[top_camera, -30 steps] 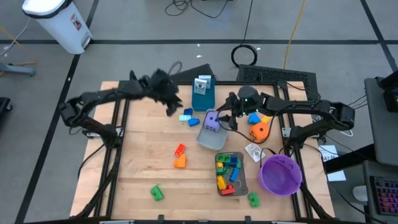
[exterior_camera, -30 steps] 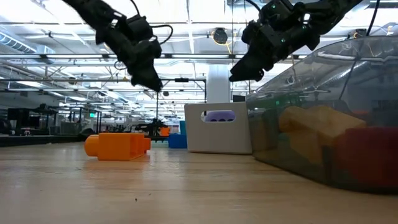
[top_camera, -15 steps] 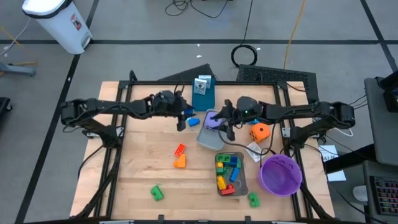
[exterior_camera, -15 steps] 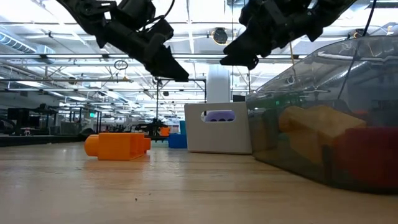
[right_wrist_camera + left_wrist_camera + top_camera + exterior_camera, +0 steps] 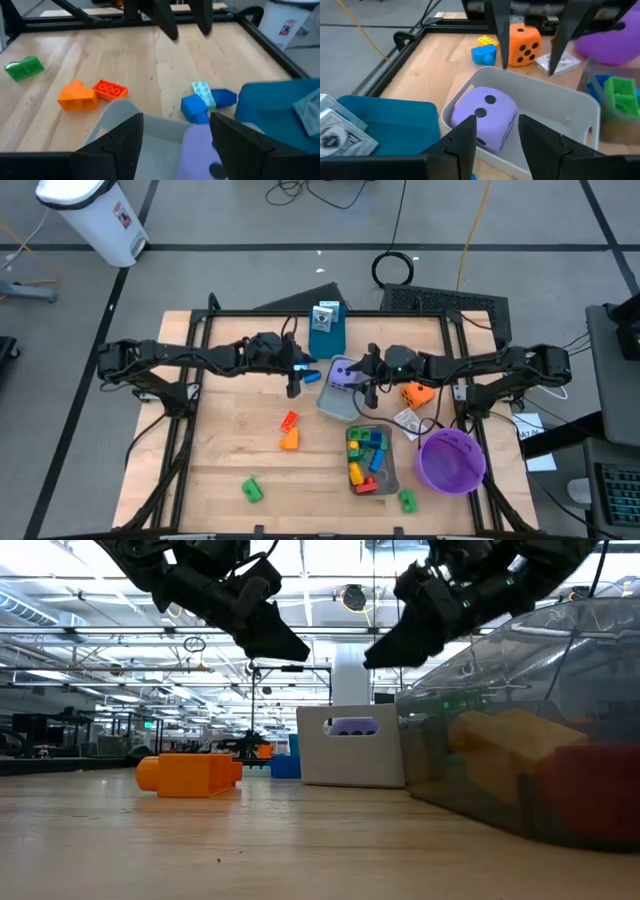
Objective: Pick & Place Toys
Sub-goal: Put the blue game piece into the black bin
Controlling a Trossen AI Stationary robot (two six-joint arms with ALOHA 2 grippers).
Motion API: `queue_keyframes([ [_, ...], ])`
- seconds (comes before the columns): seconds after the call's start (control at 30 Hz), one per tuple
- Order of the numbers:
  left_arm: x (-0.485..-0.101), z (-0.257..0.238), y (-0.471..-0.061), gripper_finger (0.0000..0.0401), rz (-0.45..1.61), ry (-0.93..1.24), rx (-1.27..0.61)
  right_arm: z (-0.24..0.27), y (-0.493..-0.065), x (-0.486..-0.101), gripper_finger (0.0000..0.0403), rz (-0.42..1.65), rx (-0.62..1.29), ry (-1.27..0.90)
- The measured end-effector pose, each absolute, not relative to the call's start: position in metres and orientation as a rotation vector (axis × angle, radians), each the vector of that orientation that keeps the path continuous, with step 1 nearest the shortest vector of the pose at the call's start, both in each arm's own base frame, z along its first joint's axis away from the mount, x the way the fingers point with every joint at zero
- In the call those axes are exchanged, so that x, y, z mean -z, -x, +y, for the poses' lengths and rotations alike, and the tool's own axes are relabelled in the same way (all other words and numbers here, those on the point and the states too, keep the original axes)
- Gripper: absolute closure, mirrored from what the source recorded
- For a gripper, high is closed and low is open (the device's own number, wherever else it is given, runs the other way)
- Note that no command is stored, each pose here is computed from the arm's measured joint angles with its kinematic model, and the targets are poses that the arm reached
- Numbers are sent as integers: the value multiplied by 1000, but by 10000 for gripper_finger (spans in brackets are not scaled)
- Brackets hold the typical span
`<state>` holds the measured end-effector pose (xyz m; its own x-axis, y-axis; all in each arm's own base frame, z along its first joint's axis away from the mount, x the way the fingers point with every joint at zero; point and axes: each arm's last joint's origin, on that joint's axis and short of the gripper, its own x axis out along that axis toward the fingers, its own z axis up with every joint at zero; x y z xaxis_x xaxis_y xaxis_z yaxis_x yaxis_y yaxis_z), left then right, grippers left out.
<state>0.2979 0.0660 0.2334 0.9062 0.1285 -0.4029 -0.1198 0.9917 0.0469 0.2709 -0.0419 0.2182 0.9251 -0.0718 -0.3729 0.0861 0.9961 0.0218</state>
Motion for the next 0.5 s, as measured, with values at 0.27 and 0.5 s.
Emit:
queue_keyframes([
  [0.27, -233, 56, -300, 247, 420, 18, -107, -35, -265, -206, 179, 342, 77, -148],
  [0.5, -230, 41, -301, 247, 458, 33, -62, 6, -269, -212, 179, 291, -80, -104],
])
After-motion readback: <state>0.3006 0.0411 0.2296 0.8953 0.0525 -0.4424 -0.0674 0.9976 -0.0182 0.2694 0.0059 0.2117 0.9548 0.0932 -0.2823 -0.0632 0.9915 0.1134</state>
